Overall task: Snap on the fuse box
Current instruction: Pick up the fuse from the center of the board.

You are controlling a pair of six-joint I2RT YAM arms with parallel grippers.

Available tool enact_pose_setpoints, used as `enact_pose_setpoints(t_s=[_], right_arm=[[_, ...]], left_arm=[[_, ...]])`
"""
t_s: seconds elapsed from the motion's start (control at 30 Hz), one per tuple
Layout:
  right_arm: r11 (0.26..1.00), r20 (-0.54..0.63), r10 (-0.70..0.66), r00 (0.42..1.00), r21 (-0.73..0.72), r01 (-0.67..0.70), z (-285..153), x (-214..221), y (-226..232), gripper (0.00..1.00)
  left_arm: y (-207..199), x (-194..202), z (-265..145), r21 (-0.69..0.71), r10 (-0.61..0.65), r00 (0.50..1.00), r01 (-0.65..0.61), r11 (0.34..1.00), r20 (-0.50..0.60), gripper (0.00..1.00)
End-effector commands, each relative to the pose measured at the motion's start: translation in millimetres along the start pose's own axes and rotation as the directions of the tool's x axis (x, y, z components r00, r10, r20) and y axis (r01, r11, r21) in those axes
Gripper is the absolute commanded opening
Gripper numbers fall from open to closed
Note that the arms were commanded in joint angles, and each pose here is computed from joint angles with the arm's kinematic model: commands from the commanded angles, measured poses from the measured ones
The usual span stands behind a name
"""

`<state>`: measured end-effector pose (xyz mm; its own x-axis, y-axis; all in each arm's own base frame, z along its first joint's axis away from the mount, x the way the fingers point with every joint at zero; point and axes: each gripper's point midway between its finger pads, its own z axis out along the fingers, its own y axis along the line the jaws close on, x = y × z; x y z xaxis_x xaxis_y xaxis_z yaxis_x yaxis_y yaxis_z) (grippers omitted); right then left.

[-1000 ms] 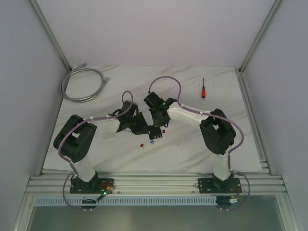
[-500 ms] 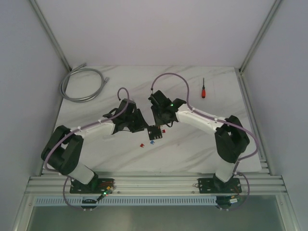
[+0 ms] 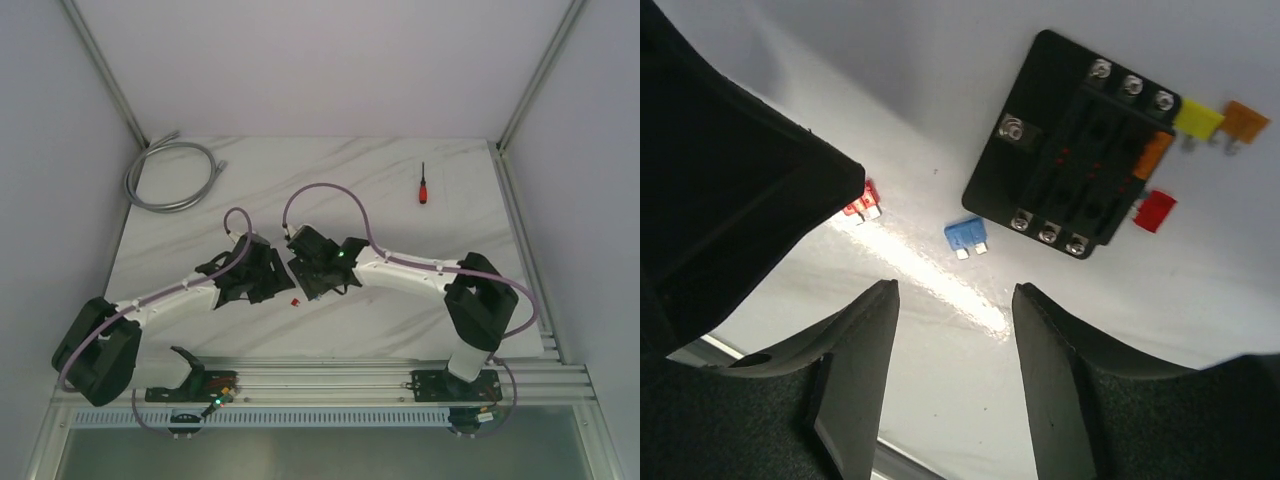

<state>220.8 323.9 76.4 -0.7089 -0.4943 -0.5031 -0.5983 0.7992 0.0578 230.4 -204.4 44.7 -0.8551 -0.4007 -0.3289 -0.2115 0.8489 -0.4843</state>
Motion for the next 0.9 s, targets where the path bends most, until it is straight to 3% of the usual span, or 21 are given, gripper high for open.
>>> enact_pose_setpoints(t_s=[0.0,0.2,0.33,0.87], right_arm=[[0.996,-0.033,-0.089,0.995,0.016,0.089,19,12,3,0.57],[0.988,-0.066,-0.148,0.987,0.037,0.151,37,14,1,0.57],[0.984,-0.079,-0.174,0.982,0.021,0.176,45,13,5,0.52],[0.977,-0.144,-0.208,0.967,0.009,0.212,63,25,5,0.4]], left_arm=[[17,-2,-4,-0.038,-0.037,0.999,0.038,0.999,0.035,0.75],[32,-8,-8,-0.04,-0.08,0.995,0.083,0.996,0.052,0.9],[41,-11,-10,-0.044,-0.108,0.992,0.111,0.993,0.061,0.99],[50,-15,-14,-0.04,-0.139,0.988,0.142,0.989,0.075,1.0]])
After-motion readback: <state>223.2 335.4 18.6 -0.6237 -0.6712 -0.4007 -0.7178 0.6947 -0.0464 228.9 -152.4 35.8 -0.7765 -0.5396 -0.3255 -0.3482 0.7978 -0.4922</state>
